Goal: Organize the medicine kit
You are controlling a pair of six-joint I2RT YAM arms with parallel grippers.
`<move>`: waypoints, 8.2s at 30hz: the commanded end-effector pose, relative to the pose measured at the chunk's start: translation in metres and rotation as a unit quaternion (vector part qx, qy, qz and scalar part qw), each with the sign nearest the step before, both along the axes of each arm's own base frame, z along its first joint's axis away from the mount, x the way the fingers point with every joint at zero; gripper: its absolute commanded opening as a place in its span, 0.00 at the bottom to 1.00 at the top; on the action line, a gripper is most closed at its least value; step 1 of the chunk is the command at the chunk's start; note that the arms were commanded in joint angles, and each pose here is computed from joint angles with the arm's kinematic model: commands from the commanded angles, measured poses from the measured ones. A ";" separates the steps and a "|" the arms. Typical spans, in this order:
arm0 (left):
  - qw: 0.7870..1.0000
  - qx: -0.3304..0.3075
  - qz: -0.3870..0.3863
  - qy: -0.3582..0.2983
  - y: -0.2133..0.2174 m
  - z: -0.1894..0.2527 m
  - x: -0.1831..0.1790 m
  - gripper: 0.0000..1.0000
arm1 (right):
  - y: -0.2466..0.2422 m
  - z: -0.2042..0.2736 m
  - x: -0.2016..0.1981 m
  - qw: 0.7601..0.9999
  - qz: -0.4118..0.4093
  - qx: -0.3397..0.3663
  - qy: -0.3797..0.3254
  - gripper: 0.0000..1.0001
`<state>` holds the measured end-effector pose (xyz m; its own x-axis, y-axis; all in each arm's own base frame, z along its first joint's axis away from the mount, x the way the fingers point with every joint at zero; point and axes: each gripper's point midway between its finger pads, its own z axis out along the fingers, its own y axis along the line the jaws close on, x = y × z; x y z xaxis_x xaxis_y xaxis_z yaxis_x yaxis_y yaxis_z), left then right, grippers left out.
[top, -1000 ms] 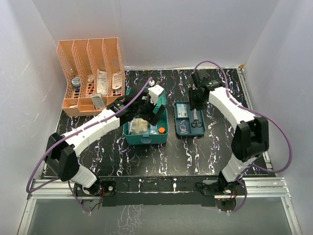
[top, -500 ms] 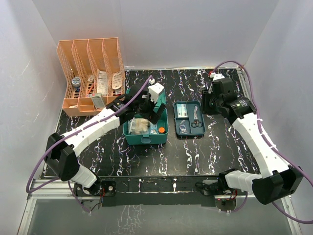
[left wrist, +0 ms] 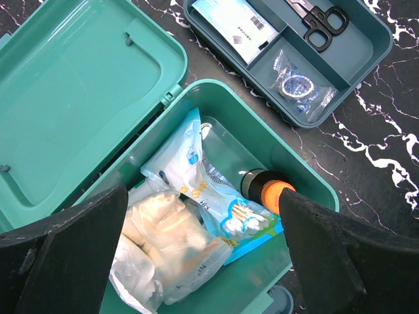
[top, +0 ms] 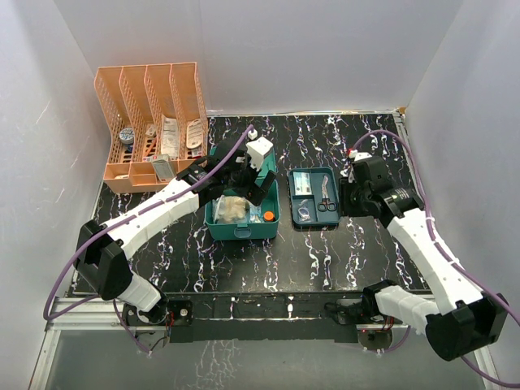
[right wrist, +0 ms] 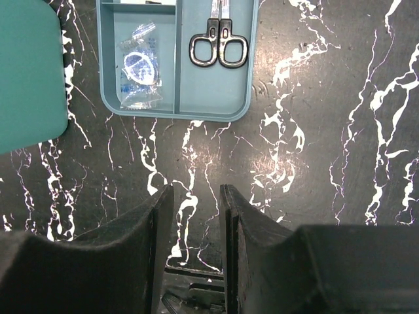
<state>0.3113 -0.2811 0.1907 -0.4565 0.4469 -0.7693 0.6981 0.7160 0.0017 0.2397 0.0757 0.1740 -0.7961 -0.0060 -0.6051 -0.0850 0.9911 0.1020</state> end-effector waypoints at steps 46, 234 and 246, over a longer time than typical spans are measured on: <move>1.000 0.003 0.010 -0.001 0.001 -0.003 0.006 0.99 | 0.009 -0.011 0.036 1.000 -0.002 -0.012 0.025 0.33; 0.895 0.081 -0.413 -0.150 -0.229 0.013 0.016 0.00 | -0.125 -0.090 0.048 0.941 -0.325 0.054 -0.081 0.98; 0.883 0.090 -0.422 -0.184 -0.232 0.030 0.011 0.00 | -0.121 -0.096 0.046 0.941 -0.322 0.065 -0.077 0.98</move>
